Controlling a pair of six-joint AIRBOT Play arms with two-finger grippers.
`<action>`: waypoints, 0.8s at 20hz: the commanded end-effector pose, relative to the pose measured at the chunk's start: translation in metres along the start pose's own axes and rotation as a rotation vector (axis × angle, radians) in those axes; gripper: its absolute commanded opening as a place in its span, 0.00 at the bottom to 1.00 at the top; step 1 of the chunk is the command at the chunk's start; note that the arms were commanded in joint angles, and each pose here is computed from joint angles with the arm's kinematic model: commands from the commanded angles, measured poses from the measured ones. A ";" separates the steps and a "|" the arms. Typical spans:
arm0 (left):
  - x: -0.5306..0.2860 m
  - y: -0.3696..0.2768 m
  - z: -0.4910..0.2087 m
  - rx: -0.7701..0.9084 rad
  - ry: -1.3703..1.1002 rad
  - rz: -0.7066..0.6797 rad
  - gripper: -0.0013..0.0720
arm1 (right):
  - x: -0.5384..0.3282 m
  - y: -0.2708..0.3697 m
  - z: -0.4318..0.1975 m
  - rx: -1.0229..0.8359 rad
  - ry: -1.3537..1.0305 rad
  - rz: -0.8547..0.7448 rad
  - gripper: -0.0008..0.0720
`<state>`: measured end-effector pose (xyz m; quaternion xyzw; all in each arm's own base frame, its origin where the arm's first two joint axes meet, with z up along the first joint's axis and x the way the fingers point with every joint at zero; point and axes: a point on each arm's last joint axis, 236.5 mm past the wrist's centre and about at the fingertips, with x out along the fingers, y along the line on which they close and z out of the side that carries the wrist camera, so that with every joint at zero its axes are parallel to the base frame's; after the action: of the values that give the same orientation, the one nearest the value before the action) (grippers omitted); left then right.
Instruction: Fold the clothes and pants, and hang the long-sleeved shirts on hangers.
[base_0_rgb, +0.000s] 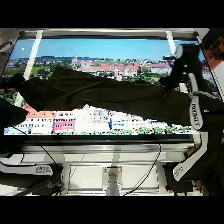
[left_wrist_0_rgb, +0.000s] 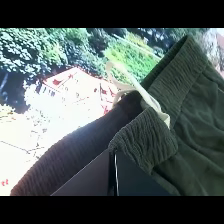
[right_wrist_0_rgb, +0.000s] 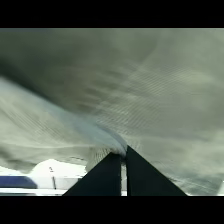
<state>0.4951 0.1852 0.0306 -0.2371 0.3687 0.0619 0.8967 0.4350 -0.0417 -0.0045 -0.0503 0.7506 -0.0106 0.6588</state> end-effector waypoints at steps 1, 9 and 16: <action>0.000 -0.002 0.002 -0.045 -0.007 0.002 0.05 | -0.001 -0.044 -0.009 0.104 -0.006 0.013 0.03; 0.016 -0.017 -0.007 -0.119 0.002 0.084 0.04 | -0.061 -0.079 0.085 0.102 -0.488 -0.042 0.03; 0.027 -0.036 -0.021 -0.135 0.017 0.187 0.04 | -0.163 -0.090 0.117 0.166 -0.896 0.030 0.03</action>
<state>0.5071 0.1500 0.0121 -0.2509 0.3984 0.1464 0.8700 0.5578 -0.1103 0.1084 -0.0153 0.4671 -0.0462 0.8829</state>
